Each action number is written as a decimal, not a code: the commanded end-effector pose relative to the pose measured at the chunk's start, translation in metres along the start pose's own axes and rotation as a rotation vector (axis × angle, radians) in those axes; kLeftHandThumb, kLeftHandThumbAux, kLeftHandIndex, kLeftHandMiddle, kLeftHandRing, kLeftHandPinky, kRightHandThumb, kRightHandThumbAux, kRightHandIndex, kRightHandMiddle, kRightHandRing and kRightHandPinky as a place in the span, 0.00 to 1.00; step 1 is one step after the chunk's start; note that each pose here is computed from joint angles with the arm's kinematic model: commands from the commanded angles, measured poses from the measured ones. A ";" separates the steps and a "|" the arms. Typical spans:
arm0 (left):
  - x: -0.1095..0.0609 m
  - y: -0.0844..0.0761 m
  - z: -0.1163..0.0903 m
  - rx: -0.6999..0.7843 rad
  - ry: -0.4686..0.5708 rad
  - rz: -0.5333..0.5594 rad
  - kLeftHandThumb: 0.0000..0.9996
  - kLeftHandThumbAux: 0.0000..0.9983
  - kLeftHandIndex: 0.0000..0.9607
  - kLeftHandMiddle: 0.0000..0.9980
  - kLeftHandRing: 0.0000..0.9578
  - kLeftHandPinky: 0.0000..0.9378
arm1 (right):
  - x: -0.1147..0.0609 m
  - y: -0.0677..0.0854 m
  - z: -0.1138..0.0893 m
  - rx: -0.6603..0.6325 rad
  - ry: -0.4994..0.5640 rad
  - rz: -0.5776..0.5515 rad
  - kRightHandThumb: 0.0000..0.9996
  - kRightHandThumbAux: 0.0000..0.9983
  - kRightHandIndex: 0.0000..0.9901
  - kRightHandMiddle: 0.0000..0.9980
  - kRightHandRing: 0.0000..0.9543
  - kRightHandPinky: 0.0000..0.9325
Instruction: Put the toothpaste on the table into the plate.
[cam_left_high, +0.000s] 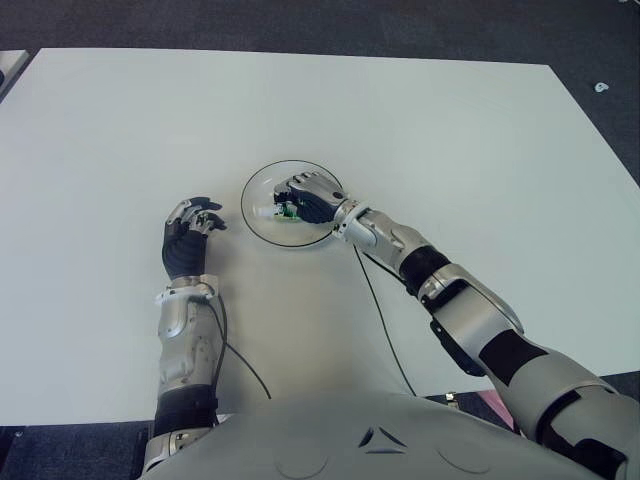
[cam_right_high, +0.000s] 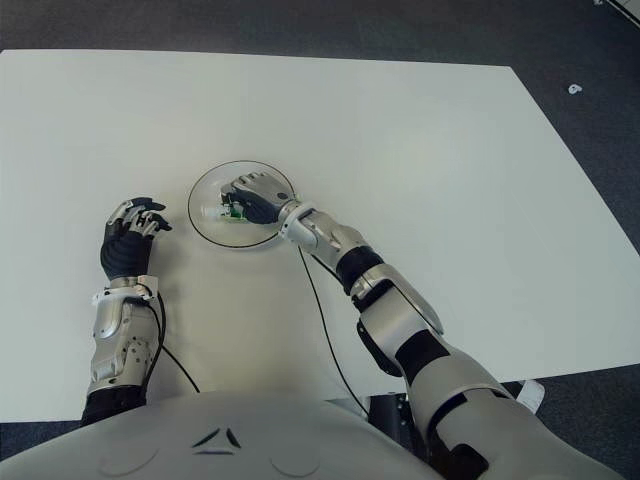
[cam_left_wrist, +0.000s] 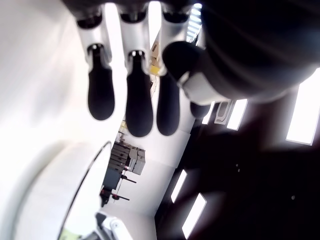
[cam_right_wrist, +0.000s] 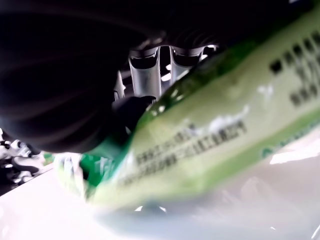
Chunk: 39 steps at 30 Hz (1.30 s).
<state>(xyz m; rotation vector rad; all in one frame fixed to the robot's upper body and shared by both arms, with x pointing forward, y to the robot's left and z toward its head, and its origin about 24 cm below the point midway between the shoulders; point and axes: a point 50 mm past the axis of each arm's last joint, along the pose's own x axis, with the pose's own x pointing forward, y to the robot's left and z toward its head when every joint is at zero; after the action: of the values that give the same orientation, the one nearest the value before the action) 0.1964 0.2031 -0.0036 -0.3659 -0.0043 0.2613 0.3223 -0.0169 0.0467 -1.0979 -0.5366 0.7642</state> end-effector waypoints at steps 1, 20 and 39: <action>-0.014 0.007 -0.021 -0.017 0.130 0.051 0.84 0.68 0.43 0.49 0.62 0.60 | 0.002 0.002 -0.004 -0.005 0.029 0.056 0.67 0.63 0.28 0.25 0.27 0.30; -0.016 0.007 -0.020 0.008 0.110 0.046 0.84 0.68 0.43 0.49 0.63 0.60 | 0.000 0.006 -0.015 -0.066 0.092 0.121 0.47 0.19 0.00 0.00 0.00 0.00; -0.015 0.006 -0.020 -0.006 0.134 0.063 0.84 0.68 0.43 0.48 0.62 0.60 | -0.006 -0.007 -0.019 -0.017 0.069 0.072 0.49 0.13 0.00 0.00 0.00 0.00</action>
<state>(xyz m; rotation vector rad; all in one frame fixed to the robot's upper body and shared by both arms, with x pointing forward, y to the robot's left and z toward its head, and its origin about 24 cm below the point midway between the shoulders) 0.1940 0.2032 -0.0026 -0.3555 0.0060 0.2607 0.3347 -0.0212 0.0518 -1.1608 -0.4934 0.7772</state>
